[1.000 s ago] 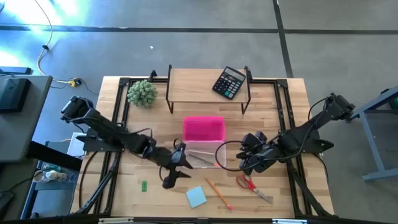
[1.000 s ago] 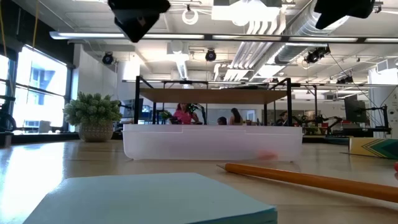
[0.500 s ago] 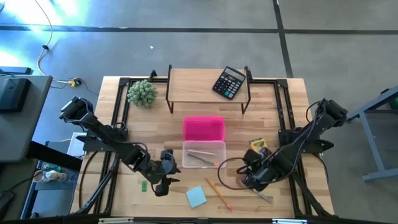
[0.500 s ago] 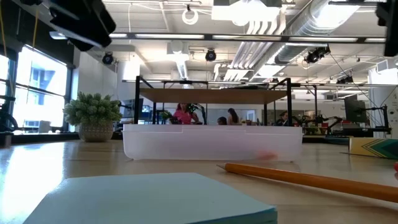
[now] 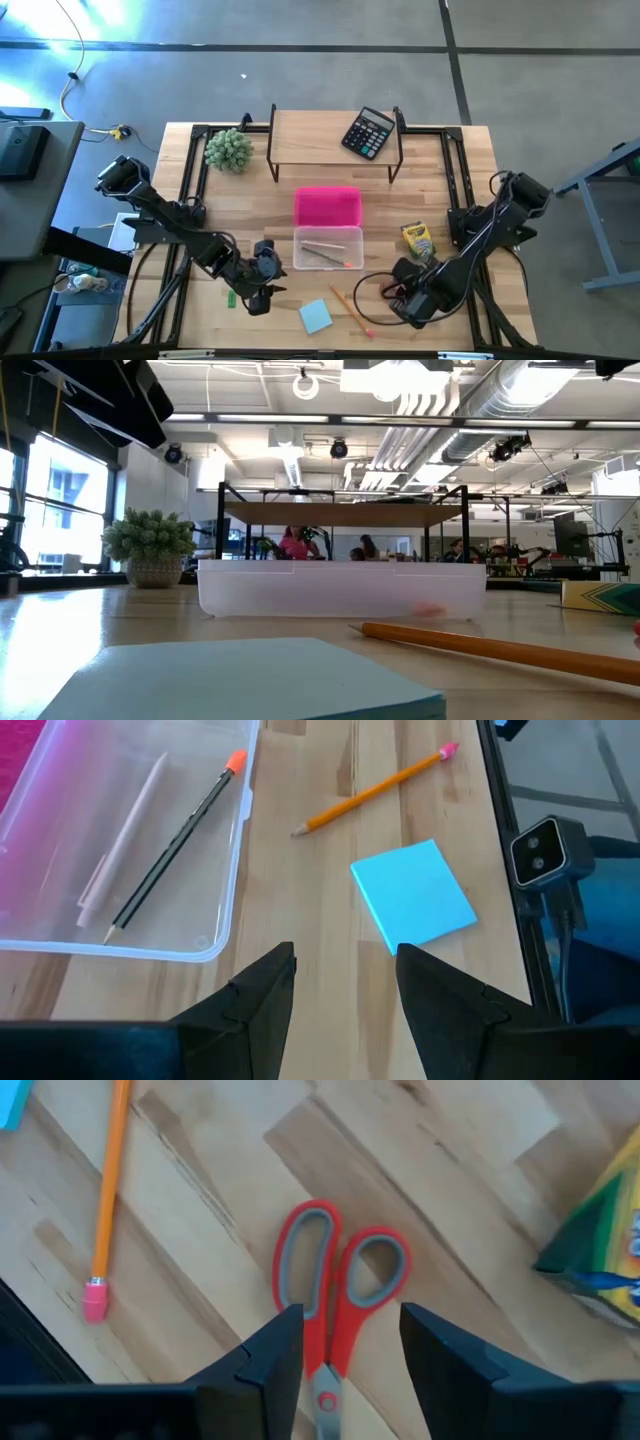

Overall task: Pack school essentials
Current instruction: Put the orange scissors into the supply box

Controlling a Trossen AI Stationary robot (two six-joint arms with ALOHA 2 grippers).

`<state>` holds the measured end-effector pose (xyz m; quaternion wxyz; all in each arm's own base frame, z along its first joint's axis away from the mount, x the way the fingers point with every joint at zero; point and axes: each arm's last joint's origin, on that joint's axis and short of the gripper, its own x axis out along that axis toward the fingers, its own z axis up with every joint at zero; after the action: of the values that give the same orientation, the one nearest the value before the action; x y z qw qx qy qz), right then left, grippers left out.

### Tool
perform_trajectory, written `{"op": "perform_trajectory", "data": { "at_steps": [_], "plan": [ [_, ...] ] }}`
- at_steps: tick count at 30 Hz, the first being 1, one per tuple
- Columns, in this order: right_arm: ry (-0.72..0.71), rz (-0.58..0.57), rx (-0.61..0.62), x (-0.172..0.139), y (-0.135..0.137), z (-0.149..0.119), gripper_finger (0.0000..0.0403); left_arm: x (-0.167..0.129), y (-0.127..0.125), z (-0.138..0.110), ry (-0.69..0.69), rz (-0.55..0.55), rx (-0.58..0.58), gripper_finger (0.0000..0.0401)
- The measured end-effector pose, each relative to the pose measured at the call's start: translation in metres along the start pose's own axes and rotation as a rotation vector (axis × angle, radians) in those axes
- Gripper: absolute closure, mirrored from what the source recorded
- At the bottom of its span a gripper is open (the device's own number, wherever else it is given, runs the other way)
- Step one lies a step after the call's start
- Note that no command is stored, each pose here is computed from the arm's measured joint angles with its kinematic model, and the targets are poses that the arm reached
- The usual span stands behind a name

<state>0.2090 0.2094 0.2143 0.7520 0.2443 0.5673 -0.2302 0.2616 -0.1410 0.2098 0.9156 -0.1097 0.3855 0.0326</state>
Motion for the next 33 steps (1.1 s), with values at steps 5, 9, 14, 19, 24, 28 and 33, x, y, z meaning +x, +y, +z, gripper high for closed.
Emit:
{"op": "perform_trajectory", "data": {
  "at_steps": [5, 9, 14, 19, 24, 28, 33],
  "plan": [
    [-0.001, 0.017, -0.004, 0.014, 0.01, -0.002, 0.0204, 0.0, 0.0, 0.0, 0.0, 0.0, 0.0, 0.0233],
    [0.013, -0.019, -0.012, 0.028, 0.014, -0.005, 0.0171, 0.0, 0.0, 0.0, 0.0, 0.0, 0.0, 0.0233],
    [0.053, -0.068, -0.006, 0.044, 0.016, -0.004, 0.0161, 0.0, 0.0, 0.0, 0.001, -0.003, 0.0, 0.0233],
    [0.058, -0.084, -0.005, 0.05, 0.015, 0.002, 0.0172, 0.0, 0.0, 0.0, 0.002, -0.003, 0.0, 0.0233],
    [0.056, -0.078, 0.001, 0.051, 0.016, 0.005, 0.0188, 0.0, 0.0, 0.0, 0.002, -0.004, 0.0, 0.0233],
    [0.062, -0.092, 0.005, 0.056, 0.017, 0.004, 0.0191, 0.0, 0.0, 0.0, 0.002, -0.004, 0.0, 0.0233],
    [0.064, -0.088, 0.007, 0.065, 0.02, 0.002, 0.0192, 0.0, 0.0, 0.0, 0.002, -0.004, 0.0, 0.0233]
  ]
}}
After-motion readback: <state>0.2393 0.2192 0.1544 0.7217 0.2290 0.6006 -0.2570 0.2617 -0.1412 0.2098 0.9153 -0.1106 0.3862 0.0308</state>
